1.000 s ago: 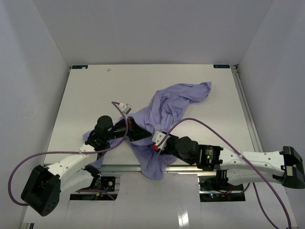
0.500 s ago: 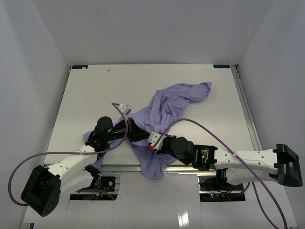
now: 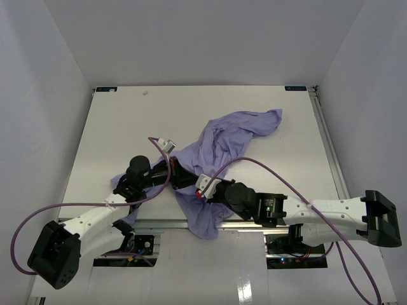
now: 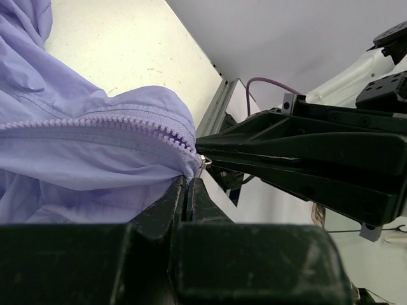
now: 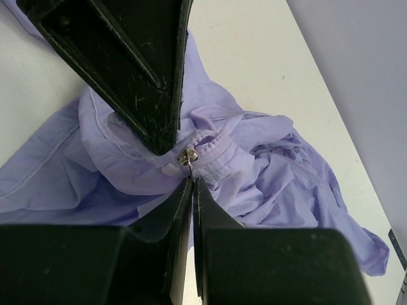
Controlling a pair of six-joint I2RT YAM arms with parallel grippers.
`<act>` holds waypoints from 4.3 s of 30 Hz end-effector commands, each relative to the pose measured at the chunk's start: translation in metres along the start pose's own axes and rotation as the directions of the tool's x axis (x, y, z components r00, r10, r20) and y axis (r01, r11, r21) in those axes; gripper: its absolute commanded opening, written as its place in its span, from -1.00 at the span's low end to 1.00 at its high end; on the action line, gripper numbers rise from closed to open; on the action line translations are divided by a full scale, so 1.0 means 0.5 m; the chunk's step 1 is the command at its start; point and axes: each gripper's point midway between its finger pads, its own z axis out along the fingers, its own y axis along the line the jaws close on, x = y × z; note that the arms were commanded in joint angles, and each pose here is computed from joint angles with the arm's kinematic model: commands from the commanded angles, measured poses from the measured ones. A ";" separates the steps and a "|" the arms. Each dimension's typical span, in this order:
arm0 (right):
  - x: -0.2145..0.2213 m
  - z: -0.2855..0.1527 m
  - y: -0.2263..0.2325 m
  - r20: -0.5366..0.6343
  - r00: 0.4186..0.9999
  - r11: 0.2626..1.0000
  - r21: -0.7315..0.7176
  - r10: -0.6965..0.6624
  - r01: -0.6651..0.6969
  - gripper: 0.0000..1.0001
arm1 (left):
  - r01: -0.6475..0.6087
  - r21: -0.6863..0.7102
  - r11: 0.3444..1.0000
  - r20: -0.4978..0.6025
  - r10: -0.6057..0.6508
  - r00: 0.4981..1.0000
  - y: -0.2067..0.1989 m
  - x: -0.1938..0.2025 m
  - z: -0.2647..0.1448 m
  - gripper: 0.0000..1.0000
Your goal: Zip up the jacket
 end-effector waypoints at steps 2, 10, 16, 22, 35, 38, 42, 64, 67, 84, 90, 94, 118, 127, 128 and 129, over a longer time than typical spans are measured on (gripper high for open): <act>-0.093 -0.005 -0.062 0.052 0.999 0.998 0.067 -0.003 -0.001 -0.85 | -0.011 -0.036 0.999 -0.010 0.011 1.000 0.022 0.009 -0.002 -1.00; -0.077 0.000 -0.056 -0.084 0.989 0.993 -0.001 -0.120 0.121 -0.85 | -0.020 -0.102 0.995 -0.017 0.018 1.000 0.054 0.015 -0.001 -1.00; -0.077 0.003 -0.075 -0.140 0.969 0.978 0.007 -0.204 0.207 -0.85 | -0.044 -0.110 0.993 -0.010 0.043 0.999 0.053 0.011 -0.006 -1.00; -0.098 0.031 -0.091 -0.110 0.947 0.953 -0.024 -0.303 0.302 -0.69 | -0.055 -0.080 0.995 -0.006 0.055 0.998 0.042 0.015 -0.009 -1.00; -0.081 0.062 -0.195 0.000 0.911 0.911 0.035 0.412 -0.411 0.26 | -0.043 -0.055 0.998 -0.003 0.043 0.999 0.037 0.022 -0.010 -1.00; -0.084 0.025 -0.171 0.112 0.762 0.768 -0.155 0.638 -0.621 0.36 | -0.038 -0.056 0.998 -0.001 0.038 0.999 0.038 0.022 -0.009 -1.00; -0.078 -0.011 -0.162 0.185 0.669 0.694 -0.200 0.720 -0.692 0.36 | -0.035 -0.063 0.997 0.001 0.035 0.999 0.039 0.021 -0.010 -1.00; -0.010 -0.042 -0.125 0.294 0.414 0.485 -0.240 0.862 -0.841 0.56 | -0.009 -0.047 0.999 0.019 0.010 1.000 0.034 0.009 -0.001 -1.00; -0.005 -0.034 -0.119 0.282 0.404 0.471 -0.236 0.870 -0.850 0.54 | -0.011 -0.043 0.999 0.020 0.012 1.000 0.033 0.009 -0.002 -1.00; -0.055 -0.008 -0.079 0.291 0.493 0.564 -0.268 0.820 -0.781 0.39 | -0.006 -0.048 0.999 0.014 0.007 1.000 0.039 0.015 -0.002 -1.00; -0.066 -0.001 -0.078 0.310 0.530 0.605 -0.246 0.789 -0.757 0.36 | -0.004 -0.047 0.999 0.011 0.005 1.000 0.041 0.019 -0.001 -1.00; -0.077 0.006 -0.076 0.318 0.556 0.633 -0.241 0.768 -0.736 0.28 | -0.005 -0.046 0.999 0.011 0.006 1.000 0.041 0.020 -0.002 -1.00; -0.042 -0.019 -0.025 0.261 0.778 0.792 0.074 0.571 -0.606 0.15 | 0.027 -0.102 0.994 0.026 -0.025 0.999 0.048 0.000 0.000 -1.00; -0.030 -0.010 0.071 0.154 0.775 0.790 -0.118 0.613 -0.601 0.03 | 0.028 -0.107 0.994 0.034 -0.024 0.999 0.040 -0.010 -0.002 -1.00; -0.028 -0.008 0.079 0.144 0.778 0.791 -0.130 0.611 -0.598 0.04 | 0.027 -0.106 0.994 0.035 -0.024 0.999 0.039 -0.011 -0.002 -1.00; -0.026 -0.006 0.084 0.137 0.781 0.793 -0.134 0.609 -0.594 0.04 | 0.029 -0.105 0.994 0.034 -0.025 0.999 0.039 -0.010 -0.002 -1.00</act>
